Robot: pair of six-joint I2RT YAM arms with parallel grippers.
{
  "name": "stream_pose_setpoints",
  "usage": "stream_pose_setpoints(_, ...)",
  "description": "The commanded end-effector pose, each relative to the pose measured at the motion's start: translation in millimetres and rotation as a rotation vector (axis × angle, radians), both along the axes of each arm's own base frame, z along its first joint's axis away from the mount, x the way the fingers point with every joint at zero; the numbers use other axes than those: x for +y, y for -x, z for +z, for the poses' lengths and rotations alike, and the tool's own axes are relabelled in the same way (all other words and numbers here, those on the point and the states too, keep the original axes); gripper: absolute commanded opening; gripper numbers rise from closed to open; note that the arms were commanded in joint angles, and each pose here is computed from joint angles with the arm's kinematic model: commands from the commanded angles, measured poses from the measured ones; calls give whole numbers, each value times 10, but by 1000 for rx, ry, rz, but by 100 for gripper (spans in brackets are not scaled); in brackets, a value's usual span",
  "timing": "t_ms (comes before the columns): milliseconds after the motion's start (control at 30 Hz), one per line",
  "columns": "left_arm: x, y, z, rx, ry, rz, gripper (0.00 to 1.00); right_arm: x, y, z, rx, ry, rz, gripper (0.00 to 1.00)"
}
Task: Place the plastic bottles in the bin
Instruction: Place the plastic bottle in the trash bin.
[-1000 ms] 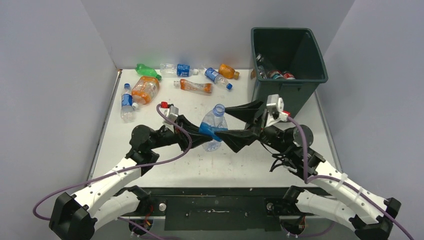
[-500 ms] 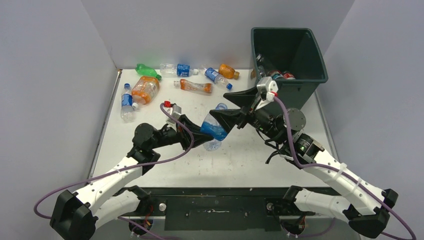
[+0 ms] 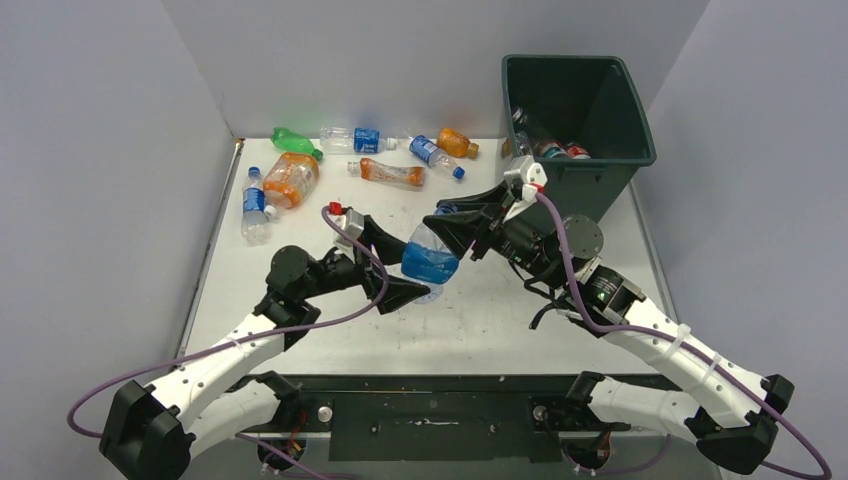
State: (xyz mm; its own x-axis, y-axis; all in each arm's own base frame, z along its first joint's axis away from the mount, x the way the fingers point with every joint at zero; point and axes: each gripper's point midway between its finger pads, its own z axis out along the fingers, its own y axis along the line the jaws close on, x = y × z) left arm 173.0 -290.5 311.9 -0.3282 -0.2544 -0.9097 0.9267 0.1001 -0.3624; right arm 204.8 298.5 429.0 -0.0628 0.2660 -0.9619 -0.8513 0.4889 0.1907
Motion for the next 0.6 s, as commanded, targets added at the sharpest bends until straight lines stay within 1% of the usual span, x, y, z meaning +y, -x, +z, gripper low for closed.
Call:
stream_pose_setpoints(0,46,-26,212,-61,36,51,96,-150,47,322,-61,-37,-35,5)
stream_pose_setpoints(100,103,-88,246,-74,48,116,96,-386,-27,476,-103,7,-149,5)
stream_pose_setpoints(167,166,-153,267,-87,55,180,96,-720,-100,716,-151,-1,-300,5)
stream_pose_setpoints(300,319,-283,321,-109,83,313,96,-1477,-125,1259,-258,-134,-603,5)
stream_pose_setpoints(333,347,-309,329,-108,89,337,96,-1621,-170,1314,-255,-149,-682,5)
stream_pose_setpoints(433,408,-336,359,-116,108,377,96,-1896,-301,1463,-255,-205,-870,5)
stream_pose_setpoints(500,438,-350,368,-119,115,397,96,-2030,-405,1449,-256,-244,-1000,5)
stream_pose_setpoints(567,463,-365,365,-122,115,416,96,-2103,-457,1508,-314,-280,-1091,5)
